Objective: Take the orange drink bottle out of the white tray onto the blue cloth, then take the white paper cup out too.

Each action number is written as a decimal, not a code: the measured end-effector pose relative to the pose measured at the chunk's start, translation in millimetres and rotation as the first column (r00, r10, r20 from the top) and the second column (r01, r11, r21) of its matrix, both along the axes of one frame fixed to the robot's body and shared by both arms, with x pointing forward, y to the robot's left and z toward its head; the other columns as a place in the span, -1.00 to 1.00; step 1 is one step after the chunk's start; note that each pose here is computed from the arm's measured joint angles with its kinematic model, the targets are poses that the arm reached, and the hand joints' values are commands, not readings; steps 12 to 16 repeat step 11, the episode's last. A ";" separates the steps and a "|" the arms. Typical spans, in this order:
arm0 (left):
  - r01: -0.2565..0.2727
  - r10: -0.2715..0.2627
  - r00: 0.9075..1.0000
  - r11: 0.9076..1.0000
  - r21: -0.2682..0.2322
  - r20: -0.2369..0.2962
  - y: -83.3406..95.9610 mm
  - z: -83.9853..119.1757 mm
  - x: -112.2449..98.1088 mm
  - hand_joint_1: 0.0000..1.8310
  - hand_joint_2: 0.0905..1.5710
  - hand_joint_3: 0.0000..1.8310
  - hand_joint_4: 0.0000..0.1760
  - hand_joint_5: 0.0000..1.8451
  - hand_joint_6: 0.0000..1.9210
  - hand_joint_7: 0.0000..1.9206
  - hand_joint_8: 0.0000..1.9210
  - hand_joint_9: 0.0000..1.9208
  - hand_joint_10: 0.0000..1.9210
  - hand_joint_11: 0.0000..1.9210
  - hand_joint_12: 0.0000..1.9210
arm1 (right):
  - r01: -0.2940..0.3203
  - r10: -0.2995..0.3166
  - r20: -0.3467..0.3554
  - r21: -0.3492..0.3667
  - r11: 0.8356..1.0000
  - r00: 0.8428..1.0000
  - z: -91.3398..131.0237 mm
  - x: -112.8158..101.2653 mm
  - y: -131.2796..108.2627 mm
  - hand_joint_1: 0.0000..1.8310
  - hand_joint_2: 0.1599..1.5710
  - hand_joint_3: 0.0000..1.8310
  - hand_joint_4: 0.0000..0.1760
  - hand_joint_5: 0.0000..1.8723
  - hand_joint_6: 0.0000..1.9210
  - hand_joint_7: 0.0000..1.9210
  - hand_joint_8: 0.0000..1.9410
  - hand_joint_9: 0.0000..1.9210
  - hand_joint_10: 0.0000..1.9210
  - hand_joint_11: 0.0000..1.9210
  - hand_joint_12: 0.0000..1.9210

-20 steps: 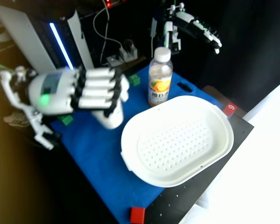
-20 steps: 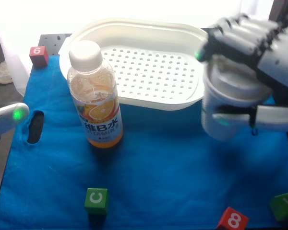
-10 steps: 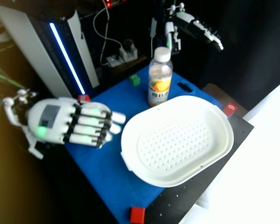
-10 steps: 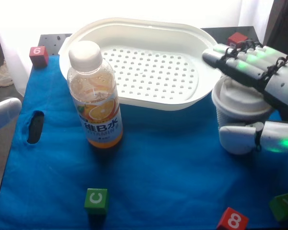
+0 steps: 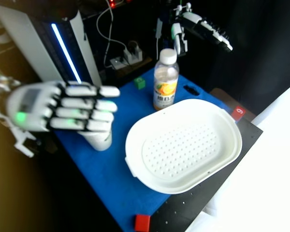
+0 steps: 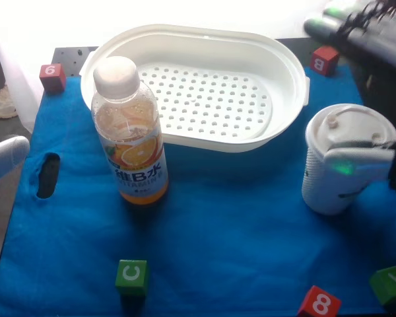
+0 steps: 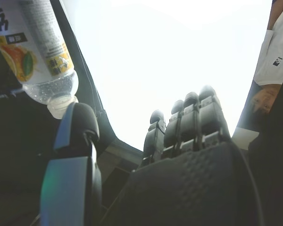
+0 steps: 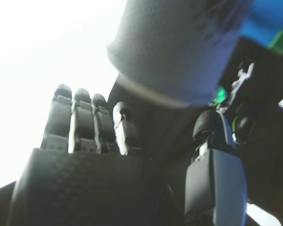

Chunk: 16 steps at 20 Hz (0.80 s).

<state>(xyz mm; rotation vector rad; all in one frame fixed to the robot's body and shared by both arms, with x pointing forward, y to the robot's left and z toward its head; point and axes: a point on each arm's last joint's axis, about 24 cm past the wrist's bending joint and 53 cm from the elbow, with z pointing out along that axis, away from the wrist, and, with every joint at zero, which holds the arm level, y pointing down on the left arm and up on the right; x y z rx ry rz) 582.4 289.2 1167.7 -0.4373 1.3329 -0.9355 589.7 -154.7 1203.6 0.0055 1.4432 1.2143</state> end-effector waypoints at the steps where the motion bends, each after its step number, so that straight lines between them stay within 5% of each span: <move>1: 0.000 0.000 1.000 1.000 0.000 0.000 -0.1 0.0 0.0 -0.18 0.40 -1.00 0.58 -0.98 -1.00 -1.00 -1.00 -1.00 -1.00 -0.98 -0.99 | -0.004 0.003 0.015 0.035 0.999 1.000 8.9 -0.8 -3.1 -0.61 0.25 -1.00 0.34 -1.00 -1.00 -1.00 -1.00 -1.00 -1.00 -1.00 -1.00; 2: 0.003 -0.003 1.000 1.000 0.000 0.000 -0.6 0.0 -0.2 -0.17 0.40 -1.00 0.47 -0.98 -1.00 -1.00 -1.00 -1.00 -1.00 -0.96 -0.98 | -0.002 -0.001 0.044 0.060 0.998 0.999 19.1 -2.0 -7.1 -0.61 0.26 -1.00 0.55 -1.00 -1.00 -1.00 -1.00 -1.00 -1.00 -1.00 -1.00; 3: 0.006 -0.006 1.000 1.000 0.000 0.000 -1.3 0.1 -0.3 -0.16 0.39 -1.00 0.33 -0.96 -0.99 -1.00 -1.00 -0.99 -0.99 -0.95 -0.97 | 0.004 -0.010 0.078 0.085 0.996 0.997 31.1 -3.2 -12.9 -0.66 0.31 -0.98 0.11 -1.00 -1.00 -1.00 -1.00 -1.00 -1.00 -0.97 -0.98; 4: 0.009 -0.009 1.000 1.000 0.000 0.001 -2.0 0.1 -0.5 -0.19 0.40 -1.00 0.40 -0.97 -1.00 -1.00 -1.00 -0.99 -1.00 -0.96 -0.97 | 0.014 -0.028 0.113 0.117 0.993 0.993 43.7 -4.1 -20.3 -0.61 0.50 -1.00 -0.51 -1.00 -1.00 -1.00 -1.00 -0.95 -0.95 -0.99 -0.40; 5: 0.013 -0.013 1.000 1.000 -0.002 0.005 -3.2 1.5 -0.2 -0.19 0.41 -1.00 0.40 -0.96 -0.99 -1.00 -1.00 -0.98 -0.99 -0.95 -0.97 | 0.027 -0.047 0.137 0.146 0.989 0.989 53.0 -4.1 -27.0 -0.58 0.61 -1.00 -0.92 -1.00 -1.00 -0.96 -0.99 -0.89 -0.89 -1.00 -0.15; 7: 0.027 -0.027 0.999 1.000 0.002 0.020 -5.9 6.6 0.9 -0.22 0.42 -1.00 0.25 -0.98 -1.00 -1.00 -1.00 -0.95 -1.00 -1.00 -0.78 | 0.058 -0.086 0.159 0.178 0.982 0.983 63.0 -1.3 -39.3 -0.62 0.69 -1.00 -0.96 -1.00 -1.00 -0.93 -0.99 -0.91 -0.74 -1.00 0.04; 9: 0.034 -0.035 0.998 0.999 0.008 0.046 -6.3 15.9 3.2 -0.23 0.40 -1.00 0.39 -0.97 -0.99 -0.96 -0.99 -0.93 -0.99 -1.00 -0.77 | 0.085 -0.118 0.173 0.189 0.978 0.978 70.0 2.1 -49.9 -0.54 0.71 -1.00 -0.72 -1.00 -1.00 -0.95 -1.00 -1.00 -0.53 -1.00 0.15; 10: 0.033 -0.033 0.998 0.999 0.006 0.059 -5.4 19.7 5.3 -0.25 0.41 -1.00 0.59 -0.98 -1.00 -0.99 -1.00 -0.96 -1.00 -1.00 -0.85 | 0.095 -0.132 0.181 0.197 0.976 0.975 73.7 2.7 -54.3 -0.60 0.72 -1.00 -0.86 -1.00 -1.00 -0.96 -0.99 -1.00 -0.49 -1.00 0.32; 16: 0.030 -0.031 0.997 1.000 0.004 0.066 -5.1 21.7 5.8 -0.25 0.41 -1.00 0.59 -0.98 -1.00 -0.99 -1.00 -0.96 -1.00 -1.00 -0.85 | 0.105 -0.143 0.181 0.205 0.973 0.973 75.2 3.7 -57.3 -0.60 0.72 -1.00 -0.86 -1.00 -1.00 -0.96 -0.99 -1.00 -0.49 -1.00 0.32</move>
